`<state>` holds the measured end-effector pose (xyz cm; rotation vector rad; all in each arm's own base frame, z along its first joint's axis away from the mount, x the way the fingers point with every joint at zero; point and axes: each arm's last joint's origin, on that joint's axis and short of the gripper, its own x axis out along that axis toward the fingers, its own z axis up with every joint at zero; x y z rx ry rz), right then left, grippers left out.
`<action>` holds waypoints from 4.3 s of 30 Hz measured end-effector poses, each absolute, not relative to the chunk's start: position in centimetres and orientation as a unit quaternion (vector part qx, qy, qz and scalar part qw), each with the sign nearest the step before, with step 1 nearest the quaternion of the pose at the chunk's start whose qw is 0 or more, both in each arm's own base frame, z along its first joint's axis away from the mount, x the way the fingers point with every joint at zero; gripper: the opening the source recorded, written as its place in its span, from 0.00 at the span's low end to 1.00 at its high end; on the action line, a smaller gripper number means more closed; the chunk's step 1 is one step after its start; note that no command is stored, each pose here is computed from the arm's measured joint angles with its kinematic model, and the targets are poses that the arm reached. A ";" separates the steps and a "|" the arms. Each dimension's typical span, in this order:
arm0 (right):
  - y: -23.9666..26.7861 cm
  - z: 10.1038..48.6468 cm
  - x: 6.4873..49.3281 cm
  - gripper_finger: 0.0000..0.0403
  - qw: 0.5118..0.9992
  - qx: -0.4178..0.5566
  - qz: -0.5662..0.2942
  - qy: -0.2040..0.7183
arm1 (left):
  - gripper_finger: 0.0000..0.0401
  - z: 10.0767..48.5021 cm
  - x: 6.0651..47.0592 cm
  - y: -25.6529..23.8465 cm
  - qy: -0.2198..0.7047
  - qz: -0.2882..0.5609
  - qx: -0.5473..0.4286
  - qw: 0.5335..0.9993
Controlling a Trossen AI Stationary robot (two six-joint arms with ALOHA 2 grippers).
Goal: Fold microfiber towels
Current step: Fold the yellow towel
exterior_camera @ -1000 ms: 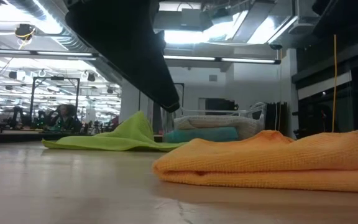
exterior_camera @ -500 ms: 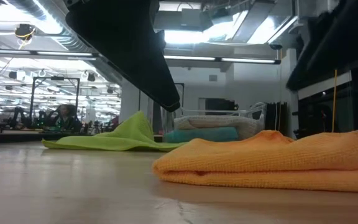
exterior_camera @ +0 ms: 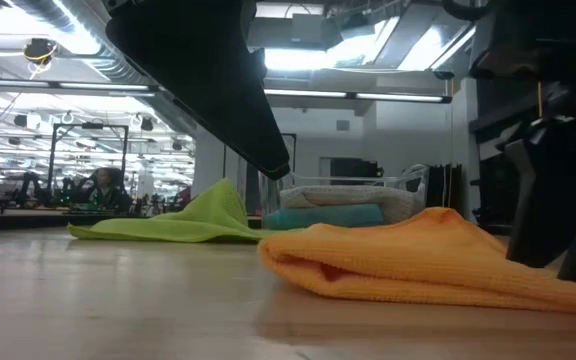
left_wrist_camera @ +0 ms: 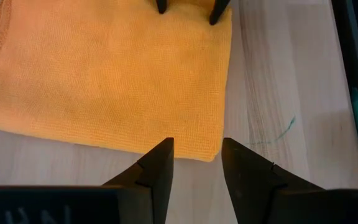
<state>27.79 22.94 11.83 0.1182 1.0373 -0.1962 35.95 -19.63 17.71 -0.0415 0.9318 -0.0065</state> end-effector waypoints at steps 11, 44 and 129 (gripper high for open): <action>22.5 14.7 27.1 0.57 0.865 0.070 -0.072 0.492 | 0.32 17.7 35.9 -19.7 0.451 -0.007 -0.022 0.892; 24.7 12.0 26.7 0.57 0.864 -0.115 0.040 0.488 | 0.32 14.6 36.7 -21.3 0.415 -0.107 0.221 0.876; 27.3 19.0 30.1 0.02 0.868 0.052 0.025 0.494 | 0.00 19.3 36.1 -19.8 0.476 -0.131 -0.147 0.857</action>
